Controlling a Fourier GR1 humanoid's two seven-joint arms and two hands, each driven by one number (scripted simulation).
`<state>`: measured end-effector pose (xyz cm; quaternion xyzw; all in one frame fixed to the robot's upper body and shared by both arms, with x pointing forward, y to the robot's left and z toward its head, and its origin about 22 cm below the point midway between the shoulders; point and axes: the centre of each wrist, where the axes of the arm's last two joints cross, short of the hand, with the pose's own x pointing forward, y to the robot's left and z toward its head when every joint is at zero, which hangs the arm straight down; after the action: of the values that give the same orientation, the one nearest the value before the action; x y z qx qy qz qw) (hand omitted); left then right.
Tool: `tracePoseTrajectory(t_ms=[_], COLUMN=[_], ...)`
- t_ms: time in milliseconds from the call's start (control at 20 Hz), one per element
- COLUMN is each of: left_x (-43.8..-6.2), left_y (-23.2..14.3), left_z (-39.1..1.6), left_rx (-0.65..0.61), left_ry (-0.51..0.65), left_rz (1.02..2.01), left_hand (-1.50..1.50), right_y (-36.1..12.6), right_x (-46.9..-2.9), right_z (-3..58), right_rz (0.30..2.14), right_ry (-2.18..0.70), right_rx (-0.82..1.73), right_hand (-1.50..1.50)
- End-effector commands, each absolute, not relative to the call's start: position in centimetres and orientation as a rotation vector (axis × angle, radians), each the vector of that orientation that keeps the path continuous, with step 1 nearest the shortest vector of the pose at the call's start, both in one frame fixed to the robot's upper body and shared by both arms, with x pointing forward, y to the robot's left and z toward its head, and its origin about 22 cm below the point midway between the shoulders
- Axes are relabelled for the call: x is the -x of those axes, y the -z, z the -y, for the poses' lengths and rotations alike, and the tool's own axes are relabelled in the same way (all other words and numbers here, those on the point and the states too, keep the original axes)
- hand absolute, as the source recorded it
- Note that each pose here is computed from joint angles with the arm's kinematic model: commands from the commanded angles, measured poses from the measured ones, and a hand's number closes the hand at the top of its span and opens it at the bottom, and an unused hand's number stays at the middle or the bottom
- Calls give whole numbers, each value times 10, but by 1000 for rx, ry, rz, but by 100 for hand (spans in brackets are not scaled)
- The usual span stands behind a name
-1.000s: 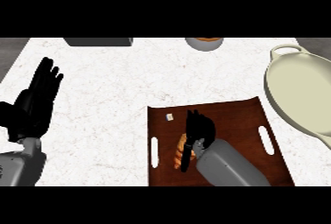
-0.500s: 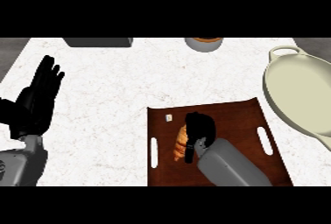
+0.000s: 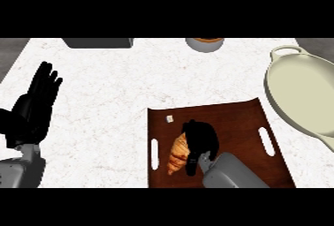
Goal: Pick the croissant from the tray and place it in the pot
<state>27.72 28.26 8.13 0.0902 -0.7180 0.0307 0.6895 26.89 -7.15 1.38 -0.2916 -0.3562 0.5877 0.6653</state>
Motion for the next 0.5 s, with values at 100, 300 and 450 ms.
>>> tracePoseTrajectory(t_ms=[100,300,450], left_x=[-271,-275,-270], left_y=[-86,-83,-83], left_z=[-290,-286,-302], left_rx=[-230,-214,-223], left_ry=[-85,-85,-82], left_rz=[1606,1603,1589], left_hand=[0,0,0], right_y=[-42,-64,-105], right_x=[-210,-191,-201], right_z=[88,134,144], right_rz=[1205,1342,1544], right_ry=[-1409,-1312,-1017], right_rx=[451,512,613], right_hand=[150,150,150])
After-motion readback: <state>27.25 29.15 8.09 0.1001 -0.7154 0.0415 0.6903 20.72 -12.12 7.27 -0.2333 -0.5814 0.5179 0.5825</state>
